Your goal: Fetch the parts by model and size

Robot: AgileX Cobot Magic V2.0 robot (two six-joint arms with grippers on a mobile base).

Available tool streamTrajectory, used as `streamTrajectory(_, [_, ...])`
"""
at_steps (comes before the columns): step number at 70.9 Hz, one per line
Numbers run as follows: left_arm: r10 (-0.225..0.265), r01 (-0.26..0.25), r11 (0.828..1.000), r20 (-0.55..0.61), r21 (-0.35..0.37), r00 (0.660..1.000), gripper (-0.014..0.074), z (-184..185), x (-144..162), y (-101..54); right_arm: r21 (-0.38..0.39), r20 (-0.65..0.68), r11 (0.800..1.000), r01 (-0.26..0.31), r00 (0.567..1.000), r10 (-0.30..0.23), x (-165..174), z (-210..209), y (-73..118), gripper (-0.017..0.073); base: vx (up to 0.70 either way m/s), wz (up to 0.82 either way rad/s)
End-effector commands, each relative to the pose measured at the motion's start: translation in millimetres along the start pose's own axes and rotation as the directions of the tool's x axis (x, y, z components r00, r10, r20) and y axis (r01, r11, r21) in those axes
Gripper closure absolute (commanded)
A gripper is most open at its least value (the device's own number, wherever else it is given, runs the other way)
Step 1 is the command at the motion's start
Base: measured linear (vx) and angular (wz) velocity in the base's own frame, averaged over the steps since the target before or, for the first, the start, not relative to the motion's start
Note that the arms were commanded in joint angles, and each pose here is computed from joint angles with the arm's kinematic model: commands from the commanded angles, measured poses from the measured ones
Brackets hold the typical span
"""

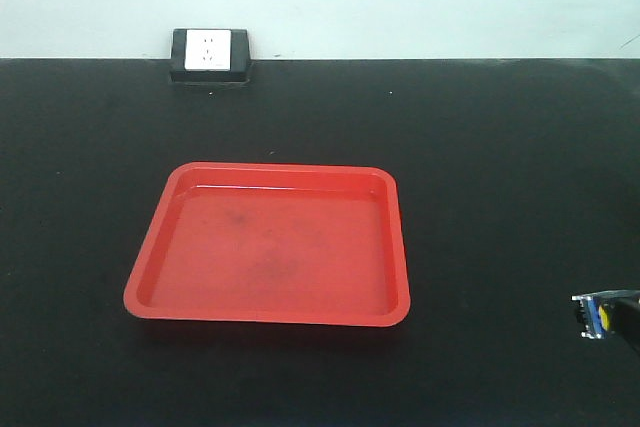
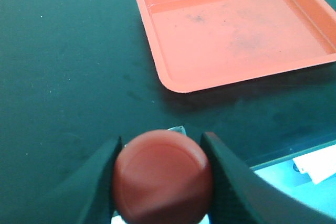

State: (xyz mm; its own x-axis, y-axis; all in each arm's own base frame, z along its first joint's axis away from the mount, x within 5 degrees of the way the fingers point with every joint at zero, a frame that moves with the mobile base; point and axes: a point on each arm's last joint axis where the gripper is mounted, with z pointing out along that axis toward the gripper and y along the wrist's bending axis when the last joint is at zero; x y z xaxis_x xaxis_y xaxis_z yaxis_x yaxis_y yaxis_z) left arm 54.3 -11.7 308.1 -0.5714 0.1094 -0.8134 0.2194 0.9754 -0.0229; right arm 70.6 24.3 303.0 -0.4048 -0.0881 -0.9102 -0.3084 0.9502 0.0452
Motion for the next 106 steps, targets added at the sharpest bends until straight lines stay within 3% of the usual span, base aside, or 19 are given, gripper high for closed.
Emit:
streamTrajectory(1, [0.001,-0.002,1.000,0.073,0.014,0.997,0.0600,-2.7,-11.2,-1.3,0.002,0.096,1.000,0.009,0.995,-0.010,-15.2,-3.5,0.3,0.0568,0.03,-0.01])
streamTrajectory(106, [0.001,-0.002,1.000,0.095,0.016,0.996,0.0600,-2.5,-13.5,-1.6,0.002,0.095,1.000,0.010,0.995,-0.010,-15.3,-3.0,0.3,0.0568,0.00,0.00])
